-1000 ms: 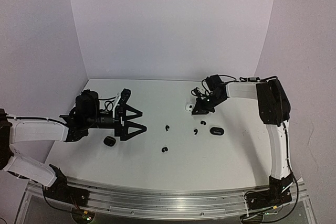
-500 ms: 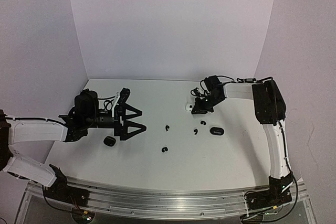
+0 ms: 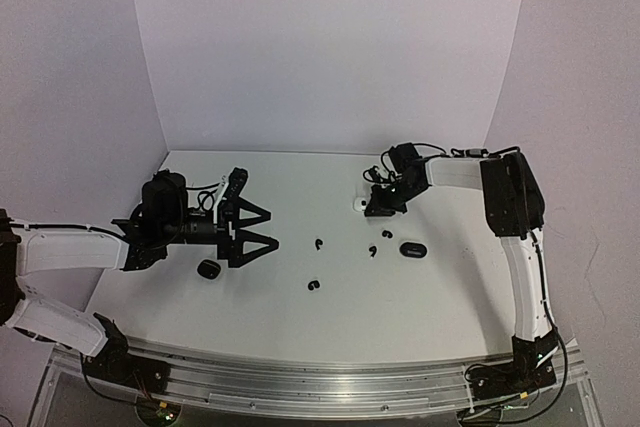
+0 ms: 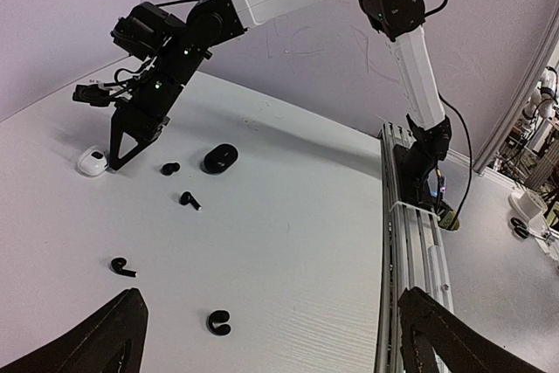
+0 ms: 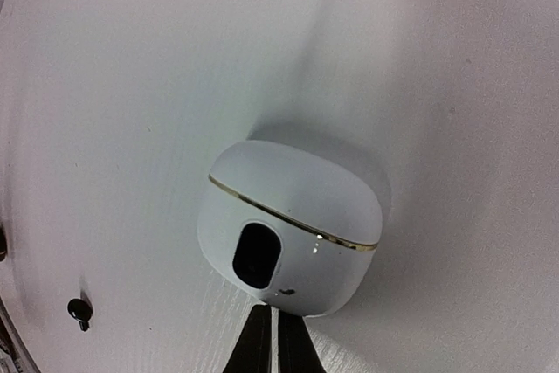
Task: Insert the wireless bluetooth earbuds into the charging case
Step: Adjust the charging case with the earbuds at the center of the board, then pick up the charging case from the center of the board.
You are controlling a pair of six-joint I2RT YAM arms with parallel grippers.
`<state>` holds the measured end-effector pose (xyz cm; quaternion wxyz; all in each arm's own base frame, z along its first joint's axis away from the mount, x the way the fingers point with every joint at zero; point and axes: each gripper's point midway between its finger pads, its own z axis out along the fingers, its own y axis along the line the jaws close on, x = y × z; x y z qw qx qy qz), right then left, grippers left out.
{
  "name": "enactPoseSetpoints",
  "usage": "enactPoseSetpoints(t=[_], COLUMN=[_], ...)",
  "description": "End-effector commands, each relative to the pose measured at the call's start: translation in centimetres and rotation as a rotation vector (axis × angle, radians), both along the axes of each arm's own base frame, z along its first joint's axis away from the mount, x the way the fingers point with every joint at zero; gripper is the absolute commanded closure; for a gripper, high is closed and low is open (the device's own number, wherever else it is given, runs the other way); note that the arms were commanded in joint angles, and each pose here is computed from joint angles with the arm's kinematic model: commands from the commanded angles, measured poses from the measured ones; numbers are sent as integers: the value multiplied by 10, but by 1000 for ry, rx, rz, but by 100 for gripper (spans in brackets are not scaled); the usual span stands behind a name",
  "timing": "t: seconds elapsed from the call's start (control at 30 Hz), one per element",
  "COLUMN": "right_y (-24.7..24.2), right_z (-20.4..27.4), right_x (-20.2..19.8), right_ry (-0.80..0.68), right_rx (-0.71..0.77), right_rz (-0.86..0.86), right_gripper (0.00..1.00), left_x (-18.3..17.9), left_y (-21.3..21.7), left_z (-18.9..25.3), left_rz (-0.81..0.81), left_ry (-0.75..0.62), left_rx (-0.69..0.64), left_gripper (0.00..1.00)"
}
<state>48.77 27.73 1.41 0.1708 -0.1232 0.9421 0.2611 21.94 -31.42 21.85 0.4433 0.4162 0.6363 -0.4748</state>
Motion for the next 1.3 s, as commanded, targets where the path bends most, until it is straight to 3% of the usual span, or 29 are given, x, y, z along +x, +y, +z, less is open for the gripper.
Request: enactPoseSetpoints(t=[0.0, 0.2, 0.37, 0.47, 0.53, 0.67, 0.77, 1.27], right_y=[8, 0, -19, -35, -47, -76, -94, -114], right_z=[31, 80, 135, 127, 120, 96, 80, 11], right_x=[16, -1, -41, -84, -111, -140, -146, -136], right_ry=[-78, -178, -351, -407, -456, -500, -445, -296], right_rx=[17, 14, -47, -122, -175, -318, -367, -401], right_rz=[3, 67, 225, 396, 533, 710, 766, 906], right_gripper=[95, 86, 49, 24, 19, 14, 14, 20], left_x=[0, -1, -2, -3, -3, -4, -5, -6], left_y=[2, 4, 4, 4, 4, 5, 5, 4], left_z=[17, 19, 21, 23, 24, 25, 26, 30], left_rz=[1, 8, 8, 2, 1, -1, -6, -18], left_ry=[-66, -77, -82, -86, -88, -90, -91, -100], left_rx=[-30, -25, -33, -41, -42, -38, -37, -28], left_gripper=[1, 0, 1, 1, 1, 1, 1, 1])
